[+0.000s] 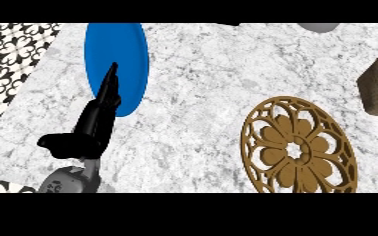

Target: Pick the sweet potato from the placemat and place it in the basket

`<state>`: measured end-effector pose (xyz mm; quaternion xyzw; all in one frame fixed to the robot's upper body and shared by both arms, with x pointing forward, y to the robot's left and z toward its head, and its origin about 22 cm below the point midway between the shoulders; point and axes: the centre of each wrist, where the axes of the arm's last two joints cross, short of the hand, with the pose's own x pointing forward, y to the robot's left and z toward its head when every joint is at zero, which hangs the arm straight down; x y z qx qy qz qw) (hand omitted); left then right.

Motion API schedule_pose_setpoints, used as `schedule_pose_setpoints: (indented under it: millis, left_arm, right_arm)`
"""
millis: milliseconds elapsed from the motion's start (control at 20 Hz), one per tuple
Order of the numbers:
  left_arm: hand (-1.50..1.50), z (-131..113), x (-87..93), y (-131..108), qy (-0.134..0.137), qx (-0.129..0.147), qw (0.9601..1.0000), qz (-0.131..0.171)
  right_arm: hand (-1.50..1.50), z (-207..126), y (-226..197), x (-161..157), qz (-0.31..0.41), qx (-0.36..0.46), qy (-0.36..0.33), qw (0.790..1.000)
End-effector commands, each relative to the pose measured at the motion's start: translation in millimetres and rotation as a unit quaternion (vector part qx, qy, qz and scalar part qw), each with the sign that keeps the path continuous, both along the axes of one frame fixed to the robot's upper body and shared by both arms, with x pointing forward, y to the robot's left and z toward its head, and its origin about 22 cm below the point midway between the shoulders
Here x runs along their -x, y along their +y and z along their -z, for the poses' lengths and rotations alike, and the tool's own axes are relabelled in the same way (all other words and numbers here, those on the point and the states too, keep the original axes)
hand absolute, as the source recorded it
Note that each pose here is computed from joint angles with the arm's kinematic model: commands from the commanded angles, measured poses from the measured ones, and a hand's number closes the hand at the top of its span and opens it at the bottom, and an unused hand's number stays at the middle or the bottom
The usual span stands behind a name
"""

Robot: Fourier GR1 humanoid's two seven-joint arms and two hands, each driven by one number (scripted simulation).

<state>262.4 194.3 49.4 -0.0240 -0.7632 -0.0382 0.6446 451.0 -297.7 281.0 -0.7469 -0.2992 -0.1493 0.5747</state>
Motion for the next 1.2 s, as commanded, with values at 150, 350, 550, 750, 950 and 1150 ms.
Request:
schedule_pose_setpoints:
  millis: [150, 350, 550, 750, 950, 1150]
  left_arm:
    - [0.0, 2.2, -0.7, 5.9, 0.006, -0.003, 0.9999, -0.012]
    - [0.0, 1.1, -0.6, 8.2, 0.011, 0.01, 0.9996, -0.025]
    - [0.0, 3.3, -2.7, 10.7, 0.014, 0.005, 0.9992, -0.036]
    - [0.0, 8.2, 6.2, 11.6, 0.01, 0.002, 0.9992, -0.039]
    - [0.0, 8.9, 5.5, 23.1, 0.013, -0.001, 0.9987, -0.05]
    - [0.0, 11.6, 3.7, 21.7, 0.026, 0.009, 0.9983, -0.05]
  right_arm:
    - [1.5, 3.9, 8.7, -11.9, 0.133, -0.049, 0.022, 0.99]
    - [1.5, 10.3, -0.3, -12.5, 0.147, -0.043, 0.025, 0.988]
    - [1.5, 16.1, 5.0, -14.3, 0.142, -0.044, 0.005, 0.989]
    - [1.5, 11.1, 3.9, -14.3, 0.149, -0.041, 0.003, 0.988]
    - [1.5, 35.0, -11.7, -12.4, 0.171, -0.046, 0.036, 0.983]
    - [1.5, 47.1, -4.1, -15.4, 0.16, -0.067, 0.056, 0.983]
